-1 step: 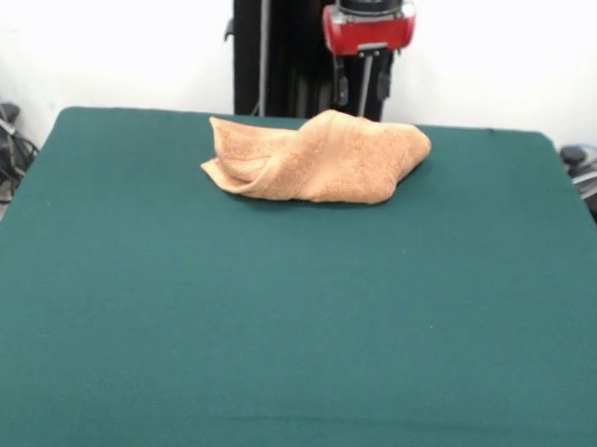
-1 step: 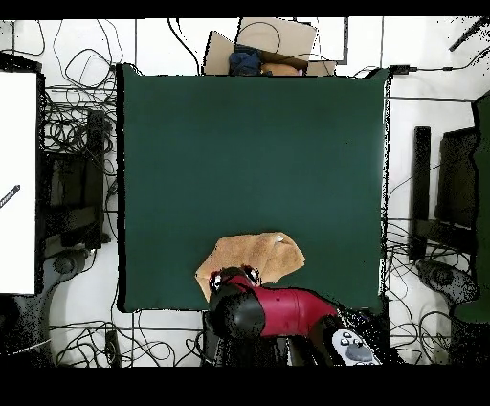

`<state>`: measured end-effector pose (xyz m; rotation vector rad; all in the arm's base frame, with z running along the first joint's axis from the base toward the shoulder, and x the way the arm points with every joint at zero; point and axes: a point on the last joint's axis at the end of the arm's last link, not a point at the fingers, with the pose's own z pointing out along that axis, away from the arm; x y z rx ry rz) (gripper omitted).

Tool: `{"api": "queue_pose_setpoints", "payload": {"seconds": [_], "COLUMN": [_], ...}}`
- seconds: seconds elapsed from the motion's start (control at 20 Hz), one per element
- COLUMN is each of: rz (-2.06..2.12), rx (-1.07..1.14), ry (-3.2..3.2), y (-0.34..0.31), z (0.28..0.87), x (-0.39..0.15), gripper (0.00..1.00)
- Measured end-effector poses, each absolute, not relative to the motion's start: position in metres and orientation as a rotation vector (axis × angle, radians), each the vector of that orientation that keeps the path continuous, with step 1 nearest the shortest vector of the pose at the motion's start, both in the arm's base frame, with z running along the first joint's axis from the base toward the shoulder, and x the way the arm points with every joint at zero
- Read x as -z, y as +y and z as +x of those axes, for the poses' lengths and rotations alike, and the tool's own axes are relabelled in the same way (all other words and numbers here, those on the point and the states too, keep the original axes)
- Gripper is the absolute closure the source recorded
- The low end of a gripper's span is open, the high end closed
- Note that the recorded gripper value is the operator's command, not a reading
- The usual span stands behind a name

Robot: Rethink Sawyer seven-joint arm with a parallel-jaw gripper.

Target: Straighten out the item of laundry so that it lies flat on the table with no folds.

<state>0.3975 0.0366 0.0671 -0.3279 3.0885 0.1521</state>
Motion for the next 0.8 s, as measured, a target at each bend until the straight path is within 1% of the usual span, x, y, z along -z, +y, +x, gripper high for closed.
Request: {"api": "queue_pose_setpoints", "payload": {"seconds": [0.3, 0.8], "rz": [-0.302, -0.263], "rx": [-0.129, -0.120], "ry": [3.107, 3.100], "y": [0.037, 0.036], "z": [0.375, 0.358], "x": [-0.053, -0.031], "gripper": [0.00, 0.00]}}
